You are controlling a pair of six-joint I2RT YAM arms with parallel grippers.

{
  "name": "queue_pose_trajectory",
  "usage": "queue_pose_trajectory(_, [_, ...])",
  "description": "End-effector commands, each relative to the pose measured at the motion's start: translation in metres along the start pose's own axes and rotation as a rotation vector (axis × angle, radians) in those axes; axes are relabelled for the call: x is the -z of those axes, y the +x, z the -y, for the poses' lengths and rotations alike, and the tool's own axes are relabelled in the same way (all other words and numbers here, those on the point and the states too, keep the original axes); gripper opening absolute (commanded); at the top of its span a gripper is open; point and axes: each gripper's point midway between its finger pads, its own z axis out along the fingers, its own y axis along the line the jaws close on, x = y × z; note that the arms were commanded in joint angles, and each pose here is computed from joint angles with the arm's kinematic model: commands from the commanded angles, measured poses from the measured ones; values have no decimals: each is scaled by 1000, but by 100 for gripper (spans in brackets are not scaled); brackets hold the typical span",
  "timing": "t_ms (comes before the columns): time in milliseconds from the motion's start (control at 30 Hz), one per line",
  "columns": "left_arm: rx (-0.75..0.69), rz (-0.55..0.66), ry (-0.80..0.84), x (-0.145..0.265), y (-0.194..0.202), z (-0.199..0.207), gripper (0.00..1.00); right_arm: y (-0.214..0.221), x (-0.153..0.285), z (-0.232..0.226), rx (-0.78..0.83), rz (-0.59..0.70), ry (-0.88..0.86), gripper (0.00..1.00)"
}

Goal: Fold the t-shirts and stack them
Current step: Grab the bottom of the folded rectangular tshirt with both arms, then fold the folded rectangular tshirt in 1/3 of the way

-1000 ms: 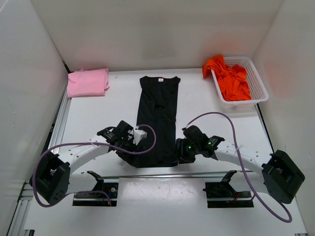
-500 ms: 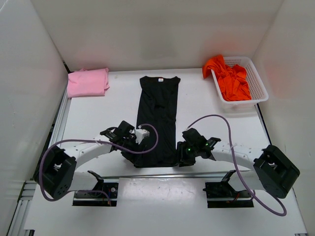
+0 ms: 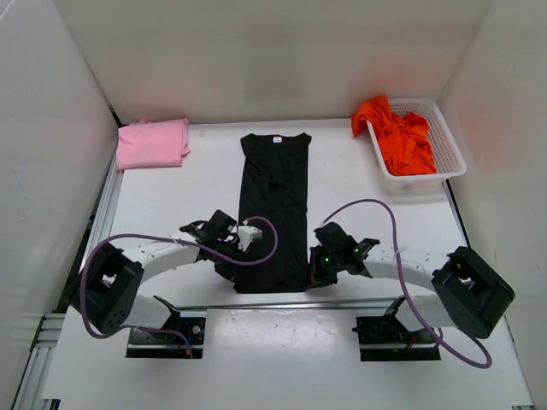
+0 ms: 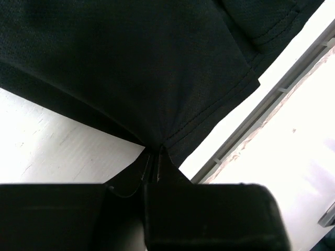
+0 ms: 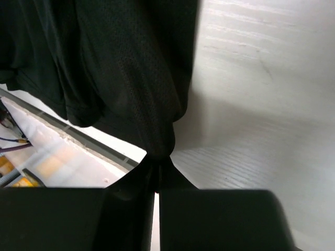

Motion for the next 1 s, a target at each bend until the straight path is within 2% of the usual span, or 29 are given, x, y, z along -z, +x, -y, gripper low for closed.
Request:
queue_pose_trajectory(0, [-25,16,6,6,-7,4,11,-17,10,-25,50,40,-73,0])
queue_pose_trajectory(167, [-44,77,3,32,-42,14,11,-42,42,-49,128,83,-86,0])
queue_pose_trajectory(233, [-36,108,-6,48,-62,15,11,-64,60,-66,148,123,-98,0])
queue_pose_trajectory(400, [42,157,-53,72,-98,-7,11,-106,80,-71,148,105,-80,0])
queue_pose_trajectory(433, [75,162,-76,73,-104,-20,11,-126,83,-71,129,122,-77,0])
queue_pose_trajectory(667, [105,251,-153,90,-182,-63,11,-199,74,-64,88,106,-112,0])
queue_pose_trajectory(767, [118,253,-198,86,-201,-82,11,-227,68,-60,71,97,-140,0])
queue_pose_trajectory(967, [155,226,-250,72,-214,-113,11,-273,62,-62,55,119,-189,0])
